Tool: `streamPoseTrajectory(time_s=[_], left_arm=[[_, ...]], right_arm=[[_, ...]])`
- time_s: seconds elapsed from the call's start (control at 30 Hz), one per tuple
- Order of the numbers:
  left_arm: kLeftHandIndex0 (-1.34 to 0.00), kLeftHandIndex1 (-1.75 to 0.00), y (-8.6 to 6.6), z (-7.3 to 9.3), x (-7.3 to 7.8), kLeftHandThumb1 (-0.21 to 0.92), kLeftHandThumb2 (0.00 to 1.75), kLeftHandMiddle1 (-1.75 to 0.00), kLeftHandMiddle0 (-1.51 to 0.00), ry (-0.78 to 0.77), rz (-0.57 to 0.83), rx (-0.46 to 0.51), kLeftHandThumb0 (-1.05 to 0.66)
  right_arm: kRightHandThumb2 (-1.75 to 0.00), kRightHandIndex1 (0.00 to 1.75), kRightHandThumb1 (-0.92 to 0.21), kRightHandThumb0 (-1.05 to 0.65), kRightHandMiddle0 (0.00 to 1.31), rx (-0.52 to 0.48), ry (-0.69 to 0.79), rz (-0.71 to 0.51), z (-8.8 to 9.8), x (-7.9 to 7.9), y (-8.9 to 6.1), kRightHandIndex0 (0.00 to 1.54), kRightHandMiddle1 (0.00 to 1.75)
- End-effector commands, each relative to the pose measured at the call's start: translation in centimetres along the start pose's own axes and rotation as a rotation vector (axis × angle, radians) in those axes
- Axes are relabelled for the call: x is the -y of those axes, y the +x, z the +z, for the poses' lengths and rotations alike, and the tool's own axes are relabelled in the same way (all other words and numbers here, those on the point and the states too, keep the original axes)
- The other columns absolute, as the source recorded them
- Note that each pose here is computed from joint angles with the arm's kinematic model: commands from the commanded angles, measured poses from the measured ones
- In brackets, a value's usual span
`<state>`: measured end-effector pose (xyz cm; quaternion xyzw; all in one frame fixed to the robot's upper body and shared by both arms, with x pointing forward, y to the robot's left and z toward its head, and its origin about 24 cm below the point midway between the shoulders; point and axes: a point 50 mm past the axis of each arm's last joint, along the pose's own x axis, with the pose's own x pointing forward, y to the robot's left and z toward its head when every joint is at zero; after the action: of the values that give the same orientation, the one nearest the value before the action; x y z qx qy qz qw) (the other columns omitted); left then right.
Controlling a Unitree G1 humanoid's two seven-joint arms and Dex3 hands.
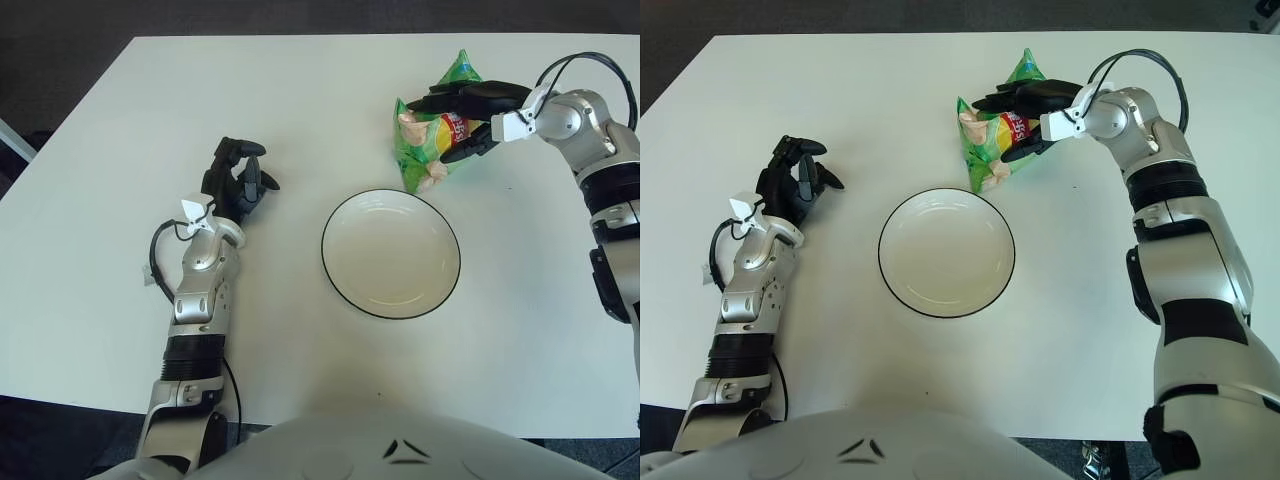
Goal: Put the snack into the plate.
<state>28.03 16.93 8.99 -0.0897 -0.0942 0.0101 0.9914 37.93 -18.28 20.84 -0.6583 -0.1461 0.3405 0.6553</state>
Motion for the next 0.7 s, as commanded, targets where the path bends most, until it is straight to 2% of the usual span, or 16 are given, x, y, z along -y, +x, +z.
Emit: streamPoseTrajectory(time_s=[0.0, 0.27, 0.53, 0.67], left_arm=[[-0.28, -1.75, -2.6, -3.9, -0.2, 0.80, 0.67, -1.75, -0.77, -0.046, 0.045, -0.147, -0.36], [-0.28, -1.75, -2.7, -3.8, -0.2, 0.80, 0.68, -1.75, -0.77, -0.045, 0.043, -0.142, -0.37], [-0.29, -1.75, -2.6, -3.8, -0.2, 0.79, 0.69, -1.75, -0.78, -0.043, 0.044, -0.139, -0.37], [-0.29, -1.75, -2.6, -3.8, -0.2, 0.79, 0.70, -1.75, -0.78, -0.041, 0.044, -0.137, -0.37]], right_arm=[[-0.45, 0.00, -0.92, -0.97, 0.18, -0.004, -0.005, 0.047, -0.1, -0.4, 0.1, 0.00, 0.01], [-0.43, 0.00, -0.92, -0.95, 0.20, -0.026, 0.039, 0.100, -0.8, -1.8, 0.1, 0.00, 0.02], [-0.42, 0.00, -0.92, -0.95, 0.21, -0.053, 0.035, 0.126, -1.2, -2.3, 0.2, 0.01, 0.02], [-0.42, 0.01, -0.92, -0.95, 0.31, -0.066, 0.010, 0.141, -1.3, -2.6, 0.3, 0.03, 0.07]])
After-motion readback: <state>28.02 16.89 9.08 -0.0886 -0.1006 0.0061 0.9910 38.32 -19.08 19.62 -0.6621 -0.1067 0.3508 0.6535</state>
